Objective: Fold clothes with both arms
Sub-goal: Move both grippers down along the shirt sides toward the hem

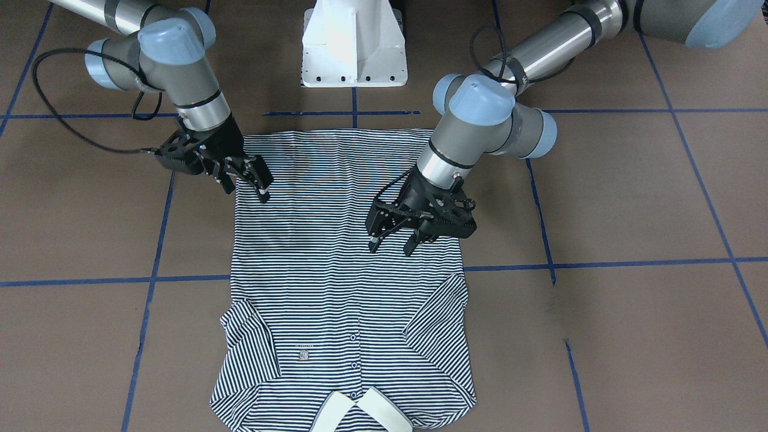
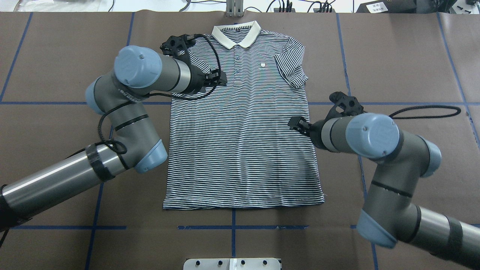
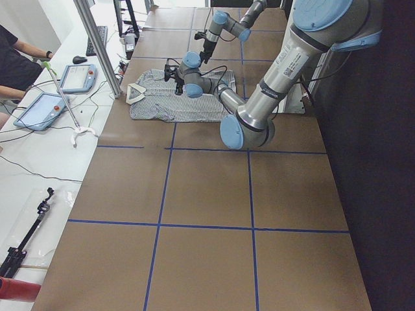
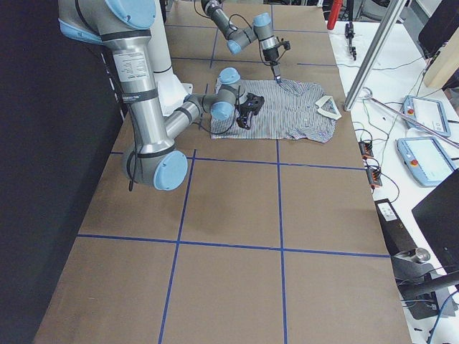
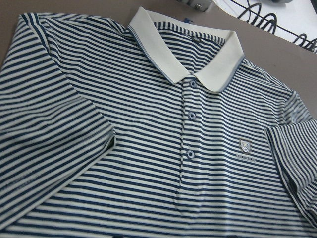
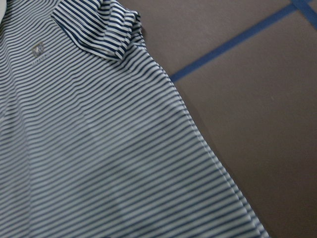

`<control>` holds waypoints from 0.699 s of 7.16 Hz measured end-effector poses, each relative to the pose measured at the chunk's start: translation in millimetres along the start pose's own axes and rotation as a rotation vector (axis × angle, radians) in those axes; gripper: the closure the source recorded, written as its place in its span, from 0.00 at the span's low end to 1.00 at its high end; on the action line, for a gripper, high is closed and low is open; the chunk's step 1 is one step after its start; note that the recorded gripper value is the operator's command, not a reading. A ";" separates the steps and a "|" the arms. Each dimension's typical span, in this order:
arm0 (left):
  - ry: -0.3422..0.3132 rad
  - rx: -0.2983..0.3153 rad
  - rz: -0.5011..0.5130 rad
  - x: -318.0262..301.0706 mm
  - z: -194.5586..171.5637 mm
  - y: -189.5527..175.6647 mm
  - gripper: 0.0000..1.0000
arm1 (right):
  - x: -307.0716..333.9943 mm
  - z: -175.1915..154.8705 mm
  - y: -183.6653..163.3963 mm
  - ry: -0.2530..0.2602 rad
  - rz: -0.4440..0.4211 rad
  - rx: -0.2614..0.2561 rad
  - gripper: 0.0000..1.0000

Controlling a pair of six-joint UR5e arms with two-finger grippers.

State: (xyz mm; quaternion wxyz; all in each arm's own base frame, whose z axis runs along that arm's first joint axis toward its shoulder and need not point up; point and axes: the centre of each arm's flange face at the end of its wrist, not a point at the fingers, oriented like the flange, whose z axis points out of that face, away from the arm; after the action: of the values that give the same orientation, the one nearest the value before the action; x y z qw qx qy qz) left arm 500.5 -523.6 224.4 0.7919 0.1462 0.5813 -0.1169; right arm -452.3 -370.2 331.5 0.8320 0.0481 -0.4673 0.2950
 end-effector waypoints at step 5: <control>0.020 -0.156 0.011 -39.1 -36.1 64.8 0.23 | 75.0 -0.9 102.5 0.119 0.014 0.084 0.23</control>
State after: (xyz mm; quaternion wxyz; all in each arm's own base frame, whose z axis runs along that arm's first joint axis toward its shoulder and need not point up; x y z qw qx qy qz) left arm 479.9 -449.5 257.8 0.7955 0.0887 0.5958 -0.0654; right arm -477.4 -252.3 371.4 0.8536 0.0621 -0.4045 0.3223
